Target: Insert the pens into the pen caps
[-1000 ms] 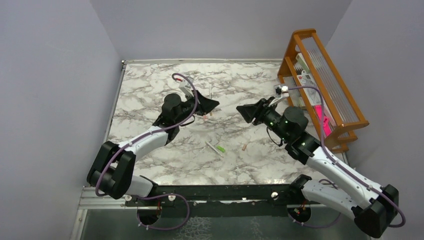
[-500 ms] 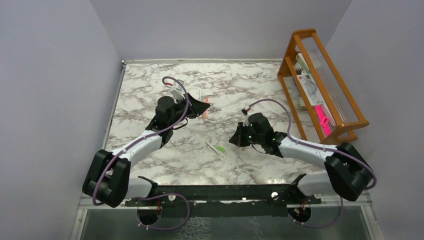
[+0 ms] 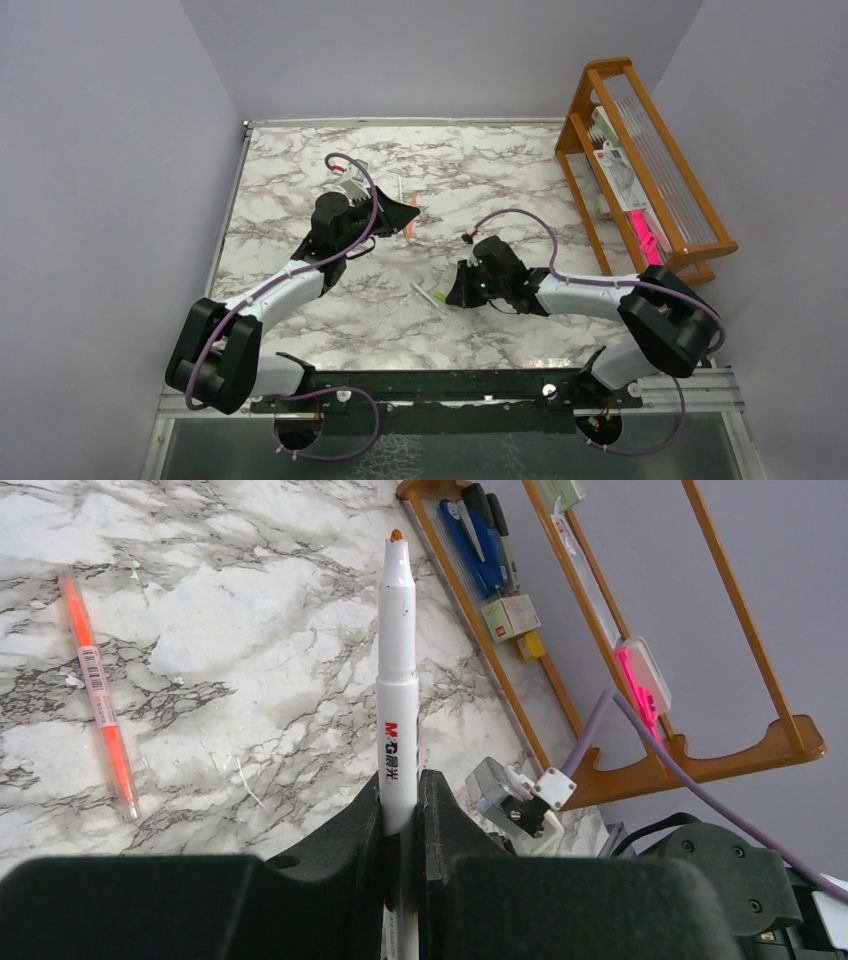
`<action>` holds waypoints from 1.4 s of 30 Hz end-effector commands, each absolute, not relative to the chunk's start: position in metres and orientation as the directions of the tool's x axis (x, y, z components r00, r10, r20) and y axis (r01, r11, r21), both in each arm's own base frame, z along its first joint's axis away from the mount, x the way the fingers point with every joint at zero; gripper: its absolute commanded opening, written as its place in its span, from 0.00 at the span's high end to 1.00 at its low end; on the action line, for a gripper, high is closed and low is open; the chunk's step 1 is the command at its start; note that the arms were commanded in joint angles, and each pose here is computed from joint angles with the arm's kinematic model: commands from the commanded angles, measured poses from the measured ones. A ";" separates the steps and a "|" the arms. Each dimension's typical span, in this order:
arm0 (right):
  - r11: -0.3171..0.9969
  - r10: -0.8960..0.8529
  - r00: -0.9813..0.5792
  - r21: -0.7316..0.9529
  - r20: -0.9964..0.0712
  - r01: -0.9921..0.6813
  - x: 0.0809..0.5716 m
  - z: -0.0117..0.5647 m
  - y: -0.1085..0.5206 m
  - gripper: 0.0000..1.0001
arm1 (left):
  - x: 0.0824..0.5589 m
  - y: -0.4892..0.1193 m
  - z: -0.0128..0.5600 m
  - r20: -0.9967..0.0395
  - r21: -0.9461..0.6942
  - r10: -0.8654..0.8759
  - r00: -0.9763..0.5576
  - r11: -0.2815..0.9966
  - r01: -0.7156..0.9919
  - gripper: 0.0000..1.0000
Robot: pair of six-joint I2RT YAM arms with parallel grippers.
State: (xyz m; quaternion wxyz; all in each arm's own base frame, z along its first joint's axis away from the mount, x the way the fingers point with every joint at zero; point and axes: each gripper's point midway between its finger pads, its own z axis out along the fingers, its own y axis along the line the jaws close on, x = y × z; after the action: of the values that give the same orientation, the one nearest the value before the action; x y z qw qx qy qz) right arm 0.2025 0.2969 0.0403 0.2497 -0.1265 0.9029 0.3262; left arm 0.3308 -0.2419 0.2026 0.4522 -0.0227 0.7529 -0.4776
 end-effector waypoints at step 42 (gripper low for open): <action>0.864 -0.118 -0.785 0.327 -0.608 -0.384 0.229 0.047 0.308 0.72 | 0.338 -0.238 0.199 -0.661 -0.734 -0.449 -0.601 0.553 0.394 1.00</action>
State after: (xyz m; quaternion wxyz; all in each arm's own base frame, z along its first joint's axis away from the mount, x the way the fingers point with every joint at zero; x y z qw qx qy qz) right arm 0.2261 0.3078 0.0387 0.2803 -0.1477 0.9136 0.2548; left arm 0.3339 -0.2357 0.1847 0.4353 -0.0331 0.7717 -0.4625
